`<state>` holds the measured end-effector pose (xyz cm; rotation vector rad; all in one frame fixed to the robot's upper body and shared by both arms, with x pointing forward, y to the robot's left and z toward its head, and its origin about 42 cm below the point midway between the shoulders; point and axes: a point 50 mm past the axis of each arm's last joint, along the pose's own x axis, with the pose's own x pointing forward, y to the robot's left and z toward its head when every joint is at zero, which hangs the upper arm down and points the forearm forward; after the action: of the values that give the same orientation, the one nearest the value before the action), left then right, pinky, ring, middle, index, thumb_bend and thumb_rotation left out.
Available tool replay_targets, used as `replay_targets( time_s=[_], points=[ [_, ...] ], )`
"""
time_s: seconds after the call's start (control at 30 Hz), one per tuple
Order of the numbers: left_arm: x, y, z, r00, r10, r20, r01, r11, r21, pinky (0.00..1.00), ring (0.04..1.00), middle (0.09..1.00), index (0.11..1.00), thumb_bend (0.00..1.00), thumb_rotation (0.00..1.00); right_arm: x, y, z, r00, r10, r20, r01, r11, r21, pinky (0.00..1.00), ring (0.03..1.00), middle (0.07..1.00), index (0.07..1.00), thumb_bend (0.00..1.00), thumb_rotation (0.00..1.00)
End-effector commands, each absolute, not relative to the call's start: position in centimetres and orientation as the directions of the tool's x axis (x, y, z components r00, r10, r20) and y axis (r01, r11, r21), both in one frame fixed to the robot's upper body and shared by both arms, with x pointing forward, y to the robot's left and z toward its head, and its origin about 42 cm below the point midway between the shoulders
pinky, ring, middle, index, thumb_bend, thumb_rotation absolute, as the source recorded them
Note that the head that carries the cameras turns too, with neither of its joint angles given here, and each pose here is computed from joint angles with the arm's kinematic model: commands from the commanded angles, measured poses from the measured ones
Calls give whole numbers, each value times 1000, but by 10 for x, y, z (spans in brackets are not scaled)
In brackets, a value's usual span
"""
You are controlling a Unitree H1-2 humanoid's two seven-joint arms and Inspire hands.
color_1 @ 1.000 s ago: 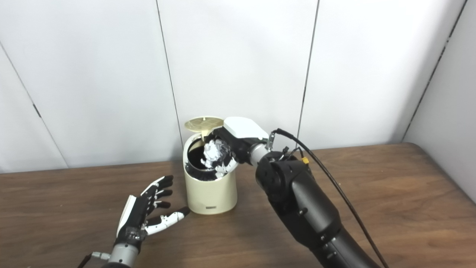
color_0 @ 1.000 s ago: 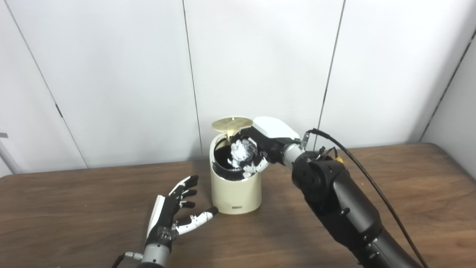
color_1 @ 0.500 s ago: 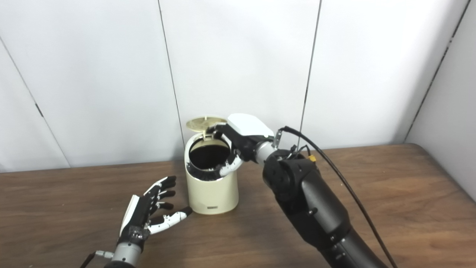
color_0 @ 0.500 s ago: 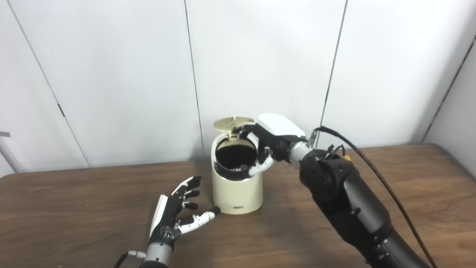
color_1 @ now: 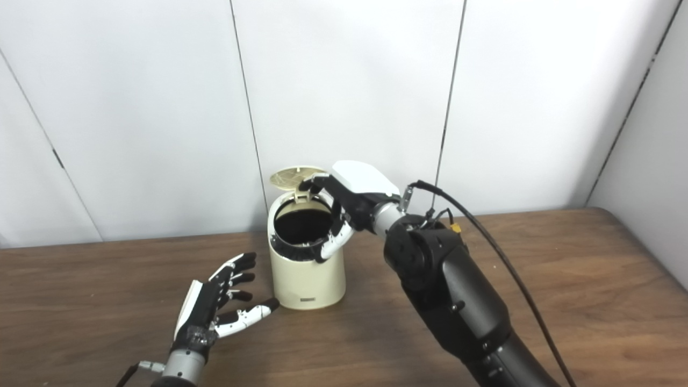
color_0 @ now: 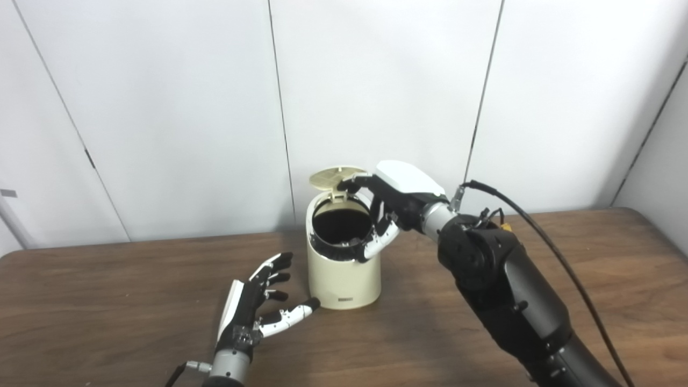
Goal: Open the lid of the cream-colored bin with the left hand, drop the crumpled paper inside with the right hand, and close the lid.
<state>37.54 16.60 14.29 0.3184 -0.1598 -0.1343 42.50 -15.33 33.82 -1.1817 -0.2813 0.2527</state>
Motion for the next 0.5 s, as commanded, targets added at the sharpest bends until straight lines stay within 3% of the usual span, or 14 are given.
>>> replay_targets(
  time_s=[0.0,0.03,0.07,0.13,0.47],
  points=[
    [385,162,164,961,-166,222,90,944,316,655,803,854,884,732,150,423,-152,362,916,331,227,78,408,-910,392,509,688,692,834,5],
    [385,162,164,961,-166,222,91,945,316,662,805,854,885,731,151,422,-153,362,914,324,246,93,421,-902,377,481,628,648,809,2],
    [385,162,164,961,-166,221,91,944,317,664,807,854,886,731,153,422,-155,362,912,320,258,101,435,-895,375,469,559,620,689,1],
    [384,162,165,961,-166,222,89,943,320,670,808,856,886,730,159,421,-159,363,911,316,264,99,456,-885,383,453,478,551,558,0],
    [382,165,167,960,-171,224,91,941,326,703,812,859,886,729,164,402,-186,361,930,264,256,99,490,-866,338,400,449,518,525,0]
  ],
)
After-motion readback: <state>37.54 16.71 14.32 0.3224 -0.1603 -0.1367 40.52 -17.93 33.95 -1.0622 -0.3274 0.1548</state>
